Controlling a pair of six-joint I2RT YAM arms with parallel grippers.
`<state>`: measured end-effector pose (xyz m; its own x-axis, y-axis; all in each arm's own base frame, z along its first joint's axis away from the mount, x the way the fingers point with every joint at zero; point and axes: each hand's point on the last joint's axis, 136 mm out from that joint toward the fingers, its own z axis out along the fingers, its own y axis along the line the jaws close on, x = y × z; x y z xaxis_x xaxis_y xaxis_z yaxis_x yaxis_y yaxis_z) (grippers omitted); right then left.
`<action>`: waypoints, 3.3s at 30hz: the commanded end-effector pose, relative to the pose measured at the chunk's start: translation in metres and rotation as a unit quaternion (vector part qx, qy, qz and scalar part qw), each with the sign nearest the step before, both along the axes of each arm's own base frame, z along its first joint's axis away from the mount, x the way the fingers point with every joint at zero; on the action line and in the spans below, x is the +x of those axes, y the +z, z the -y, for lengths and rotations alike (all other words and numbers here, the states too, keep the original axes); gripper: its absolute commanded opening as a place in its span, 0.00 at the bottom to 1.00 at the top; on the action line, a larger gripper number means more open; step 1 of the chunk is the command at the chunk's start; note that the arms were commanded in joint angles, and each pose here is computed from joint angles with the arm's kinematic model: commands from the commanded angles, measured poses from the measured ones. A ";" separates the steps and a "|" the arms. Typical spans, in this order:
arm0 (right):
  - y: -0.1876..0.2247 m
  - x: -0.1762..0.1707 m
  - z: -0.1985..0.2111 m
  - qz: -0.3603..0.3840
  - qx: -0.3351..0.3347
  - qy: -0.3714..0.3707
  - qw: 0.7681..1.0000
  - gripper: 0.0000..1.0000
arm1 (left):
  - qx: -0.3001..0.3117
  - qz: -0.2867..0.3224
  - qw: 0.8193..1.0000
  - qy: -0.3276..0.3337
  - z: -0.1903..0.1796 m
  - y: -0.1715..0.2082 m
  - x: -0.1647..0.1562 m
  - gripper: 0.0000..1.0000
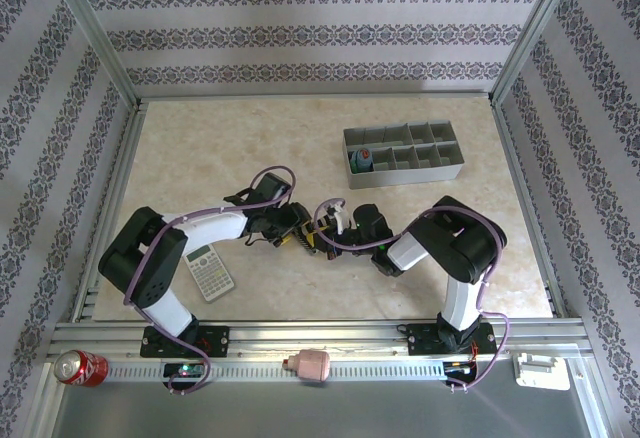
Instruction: Roll the socks
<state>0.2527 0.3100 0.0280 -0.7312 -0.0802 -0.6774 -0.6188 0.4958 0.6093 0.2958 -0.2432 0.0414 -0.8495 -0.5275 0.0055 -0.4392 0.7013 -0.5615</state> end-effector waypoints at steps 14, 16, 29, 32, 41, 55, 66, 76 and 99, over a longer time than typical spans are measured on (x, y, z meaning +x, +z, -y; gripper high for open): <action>-0.136 -0.081 0.100 -0.301 -0.189 -0.088 0.931 0.00 | 0.008 0.005 0.996 -0.084 0.023 0.000 -0.008 0.62; -0.140 -0.089 0.106 -0.309 -0.193 -0.093 0.926 0.00 | 0.006 -0.014 0.996 -0.092 0.026 -0.009 -0.013 0.61; -0.129 -0.061 0.086 -0.257 -0.202 -0.073 0.942 0.00 | 0.047 -0.129 0.990 -0.027 -0.025 -0.067 -0.052 0.00; -0.112 -0.041 0.052 -0.195 -0.200 0.003 0.960 0.00 | 0.055 -0.134 0.988 0.048 -0.057 -0.065 -0.062 0.00; 0.009 -0.023 -0.028 0.146 -0.197 0.187 0.951 0.46 | 0.071 -0.113 0.982 0.134 -0.075 -0.039 -0.079 0.00; 0.038 -0.053 -0.020 0.317 -0.308 0.069 0.894 0.64 | 0.202 -0.214 0.954 0.061 -0.063 -0.038 -0.091 0.00; 0.021 -0.043 -0.046 0.317 -0.337 0.079 0.883 0.58 | 0.203 -0.219 0.953 0.048 -0.058 -0.037 -0.087 0.00; -0.003 -0.025 -0.031 0.282 -0.391 0.044 0.875 0.38 | 0.184 -0.210 0.959 0.043 -0.051 -0.032 -0.083 0.00; -0.081 -0.091 0.044 0.024 -0.346 0.026 0.937 0.00 | 0.069 -0.021 0.993 0.093 -0.033 0.036 -0.010 0.88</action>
